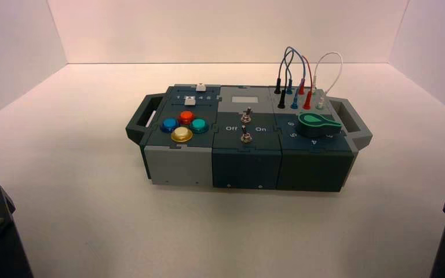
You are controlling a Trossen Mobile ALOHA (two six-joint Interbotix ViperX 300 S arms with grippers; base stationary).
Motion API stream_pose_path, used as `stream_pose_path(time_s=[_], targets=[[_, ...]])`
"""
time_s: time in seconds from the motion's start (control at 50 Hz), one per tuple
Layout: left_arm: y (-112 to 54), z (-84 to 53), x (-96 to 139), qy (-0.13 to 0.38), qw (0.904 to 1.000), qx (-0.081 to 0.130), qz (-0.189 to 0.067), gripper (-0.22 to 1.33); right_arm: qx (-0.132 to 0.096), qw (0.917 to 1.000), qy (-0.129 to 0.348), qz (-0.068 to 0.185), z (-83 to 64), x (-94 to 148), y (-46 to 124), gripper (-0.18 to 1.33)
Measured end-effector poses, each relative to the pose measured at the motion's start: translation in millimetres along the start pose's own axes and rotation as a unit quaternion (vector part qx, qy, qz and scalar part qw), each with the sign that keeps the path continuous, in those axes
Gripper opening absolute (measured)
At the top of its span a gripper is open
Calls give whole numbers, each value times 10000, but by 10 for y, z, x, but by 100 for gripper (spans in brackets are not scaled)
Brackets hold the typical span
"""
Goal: Push the green button with the left gripper.
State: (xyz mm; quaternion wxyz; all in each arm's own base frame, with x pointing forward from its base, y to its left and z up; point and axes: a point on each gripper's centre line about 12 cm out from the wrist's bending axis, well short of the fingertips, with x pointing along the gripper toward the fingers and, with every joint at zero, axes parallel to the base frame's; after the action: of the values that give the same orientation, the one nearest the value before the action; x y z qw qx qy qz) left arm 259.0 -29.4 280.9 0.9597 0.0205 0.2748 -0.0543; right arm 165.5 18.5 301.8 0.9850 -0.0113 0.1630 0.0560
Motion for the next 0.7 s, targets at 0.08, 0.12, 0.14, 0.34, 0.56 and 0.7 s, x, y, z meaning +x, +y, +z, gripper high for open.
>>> stream_pose_path(time_s=[0.08, 0.12, 0.14, 0.34, 0.56, 0.7], targets=[[-96, -36, 21, 159, 9997, 123, -155, -15, 12, 9999, 115, 11, -25, 27, 3, -14], [-164, -63, 31, 279, 9990, 228, -263, -16, 4, 9999, 161, 37, -35, 36, 12, -14], [-164, -63, 31, 279, 9990, 228, -263, -16, 3, 9998, 199, 62, -44, 43, 21, -14], [-377, -174, 90, 660, 9947, 522, -591, -16, -69, 9975, 553, 445, -126, 97, 160, -14], [-583, -323, 181, 1114, 9868, 788, -875, -16, -282, 9916, 779, 997, -187, 117, 371, -14], [-728, -409, 222, 1362, 9800, 981, -1064, -16, -388, 9873, 910, 1240, -225, 140, 473, -14]])
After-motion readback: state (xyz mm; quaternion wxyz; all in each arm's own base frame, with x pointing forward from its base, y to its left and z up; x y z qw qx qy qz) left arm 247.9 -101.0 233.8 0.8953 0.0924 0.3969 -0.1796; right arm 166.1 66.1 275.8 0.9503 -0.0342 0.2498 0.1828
